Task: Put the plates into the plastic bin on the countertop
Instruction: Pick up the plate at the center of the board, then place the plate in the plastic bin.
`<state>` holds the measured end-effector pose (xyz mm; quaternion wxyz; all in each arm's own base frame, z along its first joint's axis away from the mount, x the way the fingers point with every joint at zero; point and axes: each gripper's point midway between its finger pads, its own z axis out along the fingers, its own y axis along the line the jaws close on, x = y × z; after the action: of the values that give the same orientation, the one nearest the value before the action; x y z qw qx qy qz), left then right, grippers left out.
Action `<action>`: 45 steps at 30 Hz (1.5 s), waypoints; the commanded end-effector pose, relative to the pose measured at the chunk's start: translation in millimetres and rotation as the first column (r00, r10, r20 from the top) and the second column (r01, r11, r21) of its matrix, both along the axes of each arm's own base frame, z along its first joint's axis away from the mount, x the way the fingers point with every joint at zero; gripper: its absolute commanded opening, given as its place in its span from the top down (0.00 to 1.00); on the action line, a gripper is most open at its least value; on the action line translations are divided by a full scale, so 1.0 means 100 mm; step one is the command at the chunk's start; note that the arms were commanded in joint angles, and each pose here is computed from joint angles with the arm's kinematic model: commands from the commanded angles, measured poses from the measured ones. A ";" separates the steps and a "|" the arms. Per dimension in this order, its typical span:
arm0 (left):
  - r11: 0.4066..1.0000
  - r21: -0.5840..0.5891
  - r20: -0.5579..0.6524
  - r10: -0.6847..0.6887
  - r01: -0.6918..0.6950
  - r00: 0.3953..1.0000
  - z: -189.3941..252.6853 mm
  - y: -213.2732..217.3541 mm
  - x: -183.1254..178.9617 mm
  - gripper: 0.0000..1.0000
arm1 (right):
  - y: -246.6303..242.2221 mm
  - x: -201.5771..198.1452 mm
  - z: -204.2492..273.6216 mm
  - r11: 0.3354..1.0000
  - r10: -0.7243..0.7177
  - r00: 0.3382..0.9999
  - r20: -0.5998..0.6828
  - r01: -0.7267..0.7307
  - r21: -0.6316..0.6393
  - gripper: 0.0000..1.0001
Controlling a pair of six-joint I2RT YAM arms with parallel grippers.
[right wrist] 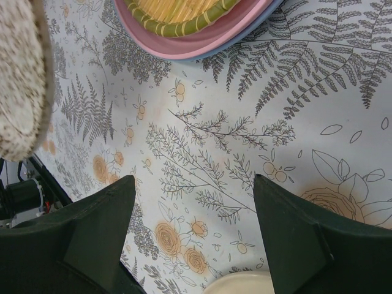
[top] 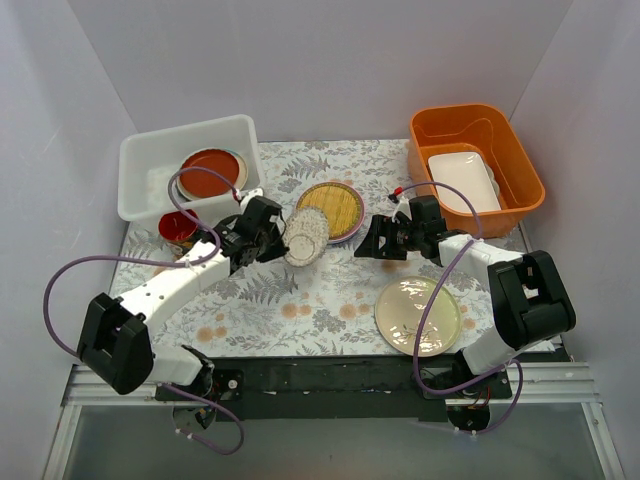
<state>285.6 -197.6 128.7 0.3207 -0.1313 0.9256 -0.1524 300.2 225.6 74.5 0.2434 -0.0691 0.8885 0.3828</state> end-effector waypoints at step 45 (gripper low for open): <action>0.959 -0.140 0.215 0.271 -0.246 0.938 1.29 1.92 2.03 1.00 | 0.09 0.08 0.08 0.999 0.040 0.999 0.031 -0.041 0.031 0.15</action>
<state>476.8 -18.0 219.7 0.3905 -0.2554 0.8701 -0.1586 297.5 227.9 70.4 0.2314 -0.0710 0.8887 0.3894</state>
